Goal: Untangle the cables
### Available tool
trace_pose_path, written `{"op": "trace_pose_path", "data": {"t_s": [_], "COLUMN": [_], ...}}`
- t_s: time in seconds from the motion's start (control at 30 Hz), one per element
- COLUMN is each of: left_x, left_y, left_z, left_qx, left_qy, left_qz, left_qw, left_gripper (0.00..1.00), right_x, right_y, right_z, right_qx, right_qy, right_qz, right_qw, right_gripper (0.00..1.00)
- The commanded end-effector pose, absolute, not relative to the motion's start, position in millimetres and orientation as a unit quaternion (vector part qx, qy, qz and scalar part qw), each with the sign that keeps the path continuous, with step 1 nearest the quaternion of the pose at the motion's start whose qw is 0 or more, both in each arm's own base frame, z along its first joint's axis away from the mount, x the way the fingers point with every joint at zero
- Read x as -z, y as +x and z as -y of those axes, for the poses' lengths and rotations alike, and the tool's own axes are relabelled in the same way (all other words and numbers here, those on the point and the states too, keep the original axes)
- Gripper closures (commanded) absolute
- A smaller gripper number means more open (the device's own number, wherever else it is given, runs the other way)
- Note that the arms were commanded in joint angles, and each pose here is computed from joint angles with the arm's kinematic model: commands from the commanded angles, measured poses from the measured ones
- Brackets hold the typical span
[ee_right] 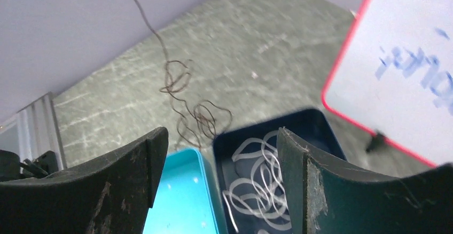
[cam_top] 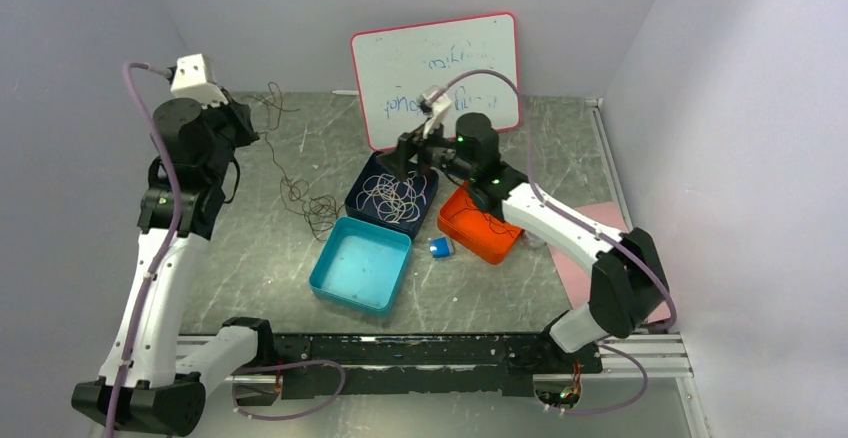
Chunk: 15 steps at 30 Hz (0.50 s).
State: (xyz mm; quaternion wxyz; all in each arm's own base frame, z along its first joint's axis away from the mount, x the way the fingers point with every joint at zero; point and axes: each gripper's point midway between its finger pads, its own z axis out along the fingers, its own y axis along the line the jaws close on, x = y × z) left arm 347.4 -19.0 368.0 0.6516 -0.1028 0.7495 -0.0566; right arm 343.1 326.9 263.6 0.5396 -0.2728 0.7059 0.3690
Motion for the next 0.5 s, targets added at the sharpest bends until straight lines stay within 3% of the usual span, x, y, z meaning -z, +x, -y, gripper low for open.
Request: {"op": "trace_pose_path", "data": {"t_s": [0.0, 0.3, 0.47], "left_x": [-401, -432, -441], "left_y": [333, 315, 305], "left_z": [22, 28, 34], "left_qx": [0.066, 0.092, 0.115], "left_qy": [-0.079, -0.073, -0.071], "left_qz": [-0.737, -0.720, -0.709], "left_qw": [0.668, 0.684, 0.692], "left_gripper": [0.93, 0.93, 0.93], "right_x": [-317, -362, -353], "right_y": [341, 299, 298], "right_z": [-378, -491, -541], "right_qx": [-0.383, -0.429, -0.433], "right_qy": [-0.327, -0.426, -0.438], "right_qz": [-0.622, -0.495, -0.484], "right_qw": [0.599, 0.624, 0.622], "right_gripper": [0.21, 0.18, 0.19]}}
